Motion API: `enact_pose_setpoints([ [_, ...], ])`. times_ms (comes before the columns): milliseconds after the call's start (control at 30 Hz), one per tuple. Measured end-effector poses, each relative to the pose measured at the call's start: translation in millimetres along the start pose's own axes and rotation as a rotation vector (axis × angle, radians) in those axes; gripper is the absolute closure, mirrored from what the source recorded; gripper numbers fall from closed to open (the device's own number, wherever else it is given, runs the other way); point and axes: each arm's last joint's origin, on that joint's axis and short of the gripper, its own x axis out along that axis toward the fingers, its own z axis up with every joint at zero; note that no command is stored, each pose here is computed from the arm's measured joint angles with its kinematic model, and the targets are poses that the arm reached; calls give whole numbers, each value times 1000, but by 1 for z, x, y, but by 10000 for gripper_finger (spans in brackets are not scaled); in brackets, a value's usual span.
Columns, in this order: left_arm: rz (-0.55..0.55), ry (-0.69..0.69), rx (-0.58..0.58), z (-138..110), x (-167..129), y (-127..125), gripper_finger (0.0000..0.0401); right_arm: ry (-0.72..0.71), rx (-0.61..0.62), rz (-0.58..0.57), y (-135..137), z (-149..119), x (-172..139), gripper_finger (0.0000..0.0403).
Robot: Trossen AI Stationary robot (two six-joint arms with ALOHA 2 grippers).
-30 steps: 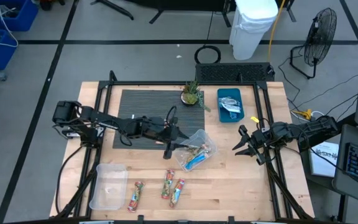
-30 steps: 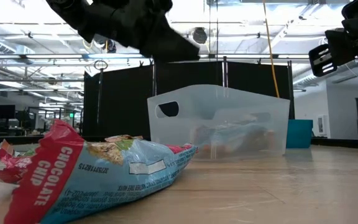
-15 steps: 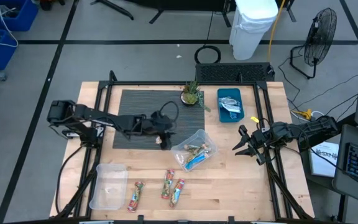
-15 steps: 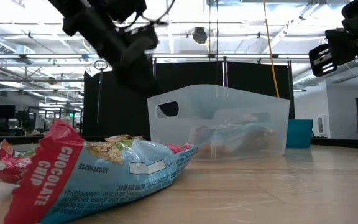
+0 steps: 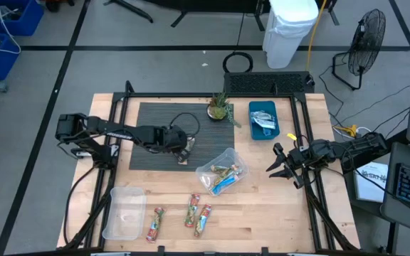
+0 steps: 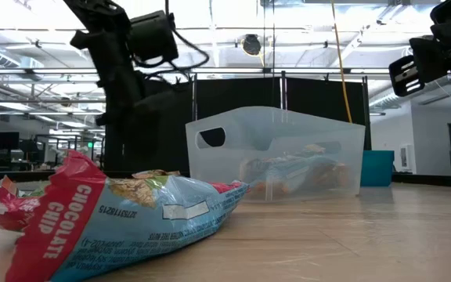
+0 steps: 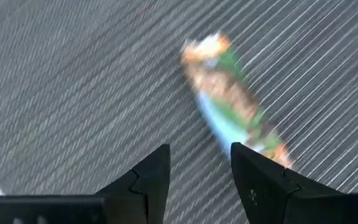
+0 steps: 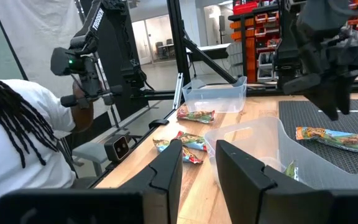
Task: Pick and place Granola Bars by type
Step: Put the yellow granola bar into the top transparent bin
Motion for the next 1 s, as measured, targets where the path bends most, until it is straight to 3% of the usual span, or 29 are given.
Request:
enact_pose_setpoints([
  [100,3,34,-27,-6,-2,-3,229,0,0,0,0,0,0,314],
  [300,-134,107,10,-15,-5,-17,229,0,0,0,0,0,0,314],
  [500,-156,133,-9,-23,-9,-24,229,0,0,0,0,0,0,314],
  [767,-124,105,-44,-27,-9,-27,229,0,0,0,0,0,0,314],
  [1000,-65,131,-136,-38,5,-11,229,0,0,0,0,0,0,314],
])
